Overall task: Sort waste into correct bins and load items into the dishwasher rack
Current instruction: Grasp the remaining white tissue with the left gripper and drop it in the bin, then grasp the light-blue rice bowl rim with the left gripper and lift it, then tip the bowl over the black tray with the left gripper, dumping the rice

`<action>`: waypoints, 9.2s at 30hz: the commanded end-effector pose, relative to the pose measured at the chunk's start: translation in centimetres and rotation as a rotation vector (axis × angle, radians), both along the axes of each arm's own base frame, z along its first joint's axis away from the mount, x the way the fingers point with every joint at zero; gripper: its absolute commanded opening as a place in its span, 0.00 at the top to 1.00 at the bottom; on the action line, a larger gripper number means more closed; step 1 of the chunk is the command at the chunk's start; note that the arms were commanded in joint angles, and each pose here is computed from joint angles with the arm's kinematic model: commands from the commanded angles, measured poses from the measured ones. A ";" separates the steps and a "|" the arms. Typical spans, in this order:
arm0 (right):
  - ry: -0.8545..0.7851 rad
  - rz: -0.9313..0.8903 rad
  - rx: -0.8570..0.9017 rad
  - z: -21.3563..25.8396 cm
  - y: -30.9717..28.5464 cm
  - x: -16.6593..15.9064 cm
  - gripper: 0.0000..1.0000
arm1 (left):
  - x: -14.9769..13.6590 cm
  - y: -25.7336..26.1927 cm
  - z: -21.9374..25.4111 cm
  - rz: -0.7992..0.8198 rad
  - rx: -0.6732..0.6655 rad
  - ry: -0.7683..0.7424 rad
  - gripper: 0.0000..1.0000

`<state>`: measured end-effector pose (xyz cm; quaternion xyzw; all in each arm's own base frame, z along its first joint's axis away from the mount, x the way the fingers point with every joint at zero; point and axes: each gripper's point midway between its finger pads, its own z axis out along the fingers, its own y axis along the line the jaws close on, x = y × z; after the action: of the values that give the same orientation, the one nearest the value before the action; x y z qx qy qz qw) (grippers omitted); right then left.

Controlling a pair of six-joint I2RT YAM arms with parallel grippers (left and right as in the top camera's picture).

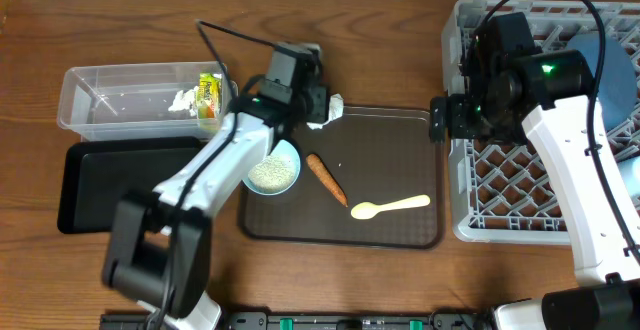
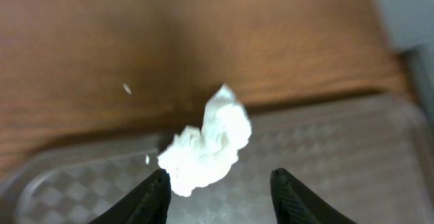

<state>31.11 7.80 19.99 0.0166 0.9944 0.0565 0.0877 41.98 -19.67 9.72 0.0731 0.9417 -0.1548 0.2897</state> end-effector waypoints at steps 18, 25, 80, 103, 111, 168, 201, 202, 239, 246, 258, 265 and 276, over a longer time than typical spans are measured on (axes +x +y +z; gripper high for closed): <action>0.008 0.008 -0.012 -0.1 -0.3 -0.1 0.01 | -0.2 0.0 -7.3 0.005 0.050 0.144 0.57; 0.011 0.008 -0.012 -0.1 -0.3 -0.2 0.01 | -0.2 0.0 -7.3 0.005 0.050 0.144 0.94; 0.002 0.010 -0.018 -0.1 -0.4 0.0 0.01 | -6.3 14.4 3.7 0.314 -0.092 0.282 0.59; 0.001 0.010 -0.018 -0.1 -0.4 0.0 0.01 | -12.2 3.9 -3.5 0.037 0.231 0.465 0.58; 0.001 0.011 -0.018 -0.1 -0.4 0.0 0.01 | -12.7 4.2 -6.2 0.037 0.271 0.544 0.60; 0.007 0.011 -0.019 -0.1 -0.4 -0.1 0.01 | -9.5 21.5 5.0 0.482 -0.031 0.372 0.94; 0.007 0.011 -0.019 -0.1 -0.4 -0.1 0.01 | -8.7 28.7 4.9 0.323 -1.167 0.058 0.94; 0.007 0.011 -0.019 -0.1 -0.4 -0.1 0.01 | -9.0 29.0 4.6 0.339 -1.196 0.054 0.94; 0.005 0.011 -0.019 -0.1 -0.4 -0.1 0.01 | -9.4 33.0 2.6 0.585 -1.249 0.171 0.94; 0.006 0.011 -0.020 -0.1 -0.4 -0.1 0.01 | -9.1 33.2 4.8 0.511 -1.330 0.085 0.94; 0.005 0.011 -0.019 -0.1 -0.4 -0.1 0.01 | -9.2 32.8 5.9 0.504 -1.363 0.093 0.94; 0.005 0.011 -0.020 -0.1 -0.4 -0.1 0.01 | -8.9 30.6 9.6 0.389 -1.264 0.016 0.94; 0.004 0.014 -0.021 -0.1 -0.4 0.0 0.01 | -9.9 30.4 7.3 0.545 -0.920 0.110 0.94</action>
<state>30.98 7.63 19.94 0.0149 0.9949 0.0516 0.0851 31.94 10.37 18.27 -0.3067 0.7457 -0.5186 0.2844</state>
